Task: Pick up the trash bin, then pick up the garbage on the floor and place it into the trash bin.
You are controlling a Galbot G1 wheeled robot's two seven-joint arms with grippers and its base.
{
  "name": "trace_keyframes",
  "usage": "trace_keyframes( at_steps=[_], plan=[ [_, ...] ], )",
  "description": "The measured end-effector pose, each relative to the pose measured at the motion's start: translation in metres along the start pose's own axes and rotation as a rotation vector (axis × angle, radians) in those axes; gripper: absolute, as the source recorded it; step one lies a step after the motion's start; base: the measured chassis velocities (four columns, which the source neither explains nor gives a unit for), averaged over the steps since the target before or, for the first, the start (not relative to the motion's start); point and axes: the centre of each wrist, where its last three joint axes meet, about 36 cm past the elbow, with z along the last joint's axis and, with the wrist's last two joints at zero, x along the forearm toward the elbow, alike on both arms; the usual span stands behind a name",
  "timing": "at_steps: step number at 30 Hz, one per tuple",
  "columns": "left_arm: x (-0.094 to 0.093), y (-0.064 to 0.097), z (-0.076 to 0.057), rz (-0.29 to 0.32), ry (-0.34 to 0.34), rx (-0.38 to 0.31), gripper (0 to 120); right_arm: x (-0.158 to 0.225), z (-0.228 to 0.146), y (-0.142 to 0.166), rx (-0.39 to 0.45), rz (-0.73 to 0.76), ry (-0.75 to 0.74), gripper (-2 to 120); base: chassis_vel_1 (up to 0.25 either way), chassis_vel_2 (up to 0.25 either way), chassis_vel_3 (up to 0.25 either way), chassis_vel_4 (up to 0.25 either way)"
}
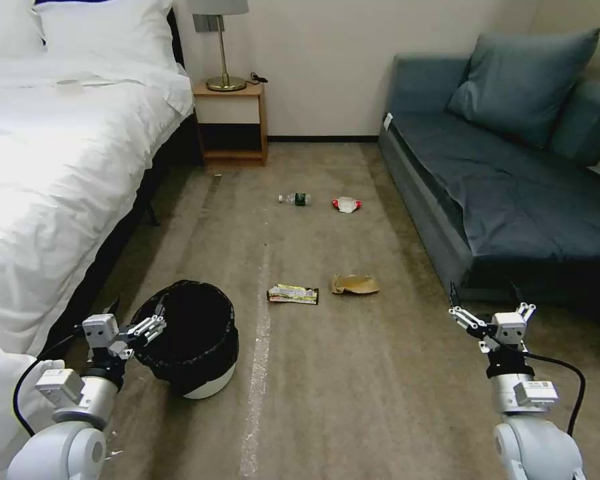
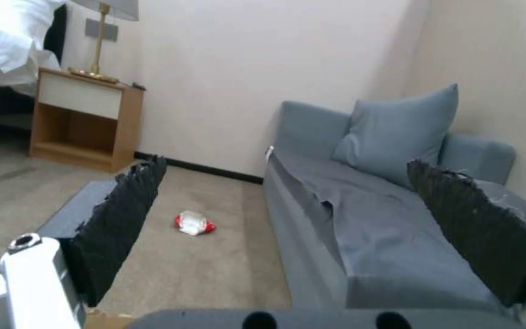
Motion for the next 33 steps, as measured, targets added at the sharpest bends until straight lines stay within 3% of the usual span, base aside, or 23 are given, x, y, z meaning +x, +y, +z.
trace_keyframes(
  at_steps=[2, 4, 5, 8, 13, 14, 18, 23, 30, 33],
  plan=[
    [0.0, 0.0, 0.0, -0.009, 0.001, 0.002, 100, 0.0, 0.0, 0.0, 0.0, 0.0, 0.0, 100, 0.0, 0.0, 0.0, 0.0],
    [-0.003, -0.004, 0.001, -0.1, 0.027, 0.066, 100, -0.001, 0.001, -0.001, 0.001, 0.001, 0.0, 100, 0.0, 0.0, 0.0, 0.0],
    [-0.003, -0.004, 0.001, -0.1, 0.027, 0.066, 100, -0.001, 0.001, -0.001, 0.001, 0.001, 0.0, 100, 0.0, 0.0, 0.0, 0.0],
    [-0.009, -0.008, 0.004, -0.218, 0.078, 0.179, 100, -0.001, 0.003, 0.0, -0.001, 0.001, 0.005, 100, 0.0, 0.0, 0.0, 0.0],
    [-0.012, -0.006, 0.004, -0.284, 0.116, 0.234, 100, 0.0, 0.006, 0.0, -0.002, -0.001, 0.01, 100, 0.0, 0.0, 0.0, 0.0],
    [-0.014, -0.006, 0.002, -0.327, 0.155, 0.287, 100, 0.0, 0.007, 0.001, -0.003, -0.002, 0.012, 100, 0.0, 0.0, 0.0, 0.0],
    [-0.017, -0.004, 0.003, -0.354, 0.178, 0.32, 100, 0.001, 0.009, 0.002, -0.002, -0.006, 0.013, 100, 0.0, 0.0, 0.0, 0.0],
    [-0.024, 0.0, 0.003, -0.381, 0.234, 0.408, 100, 0.002, 0.01, 0.004, -0.003, -0.007, 0.012, 100, 0.0, 0.0, 0.0, 0.0],
    [-0.032, 0.006, 0.004, -0.403, 0.253, 0.451, 100, 0.005, 0.011, 0.004, 0.002, -0.007, 0.01, 100, 0.0, 0.0, 0.0, 0.0],
    [-0.05, 0.019, 0.003, -0.391, 0.285, 0.49, 100, 0.009, 0.011, 0.005, 0.001, -0.008, 0.004, 100, 0.0, 0.0, 0.0, 0.0]
  ],
)
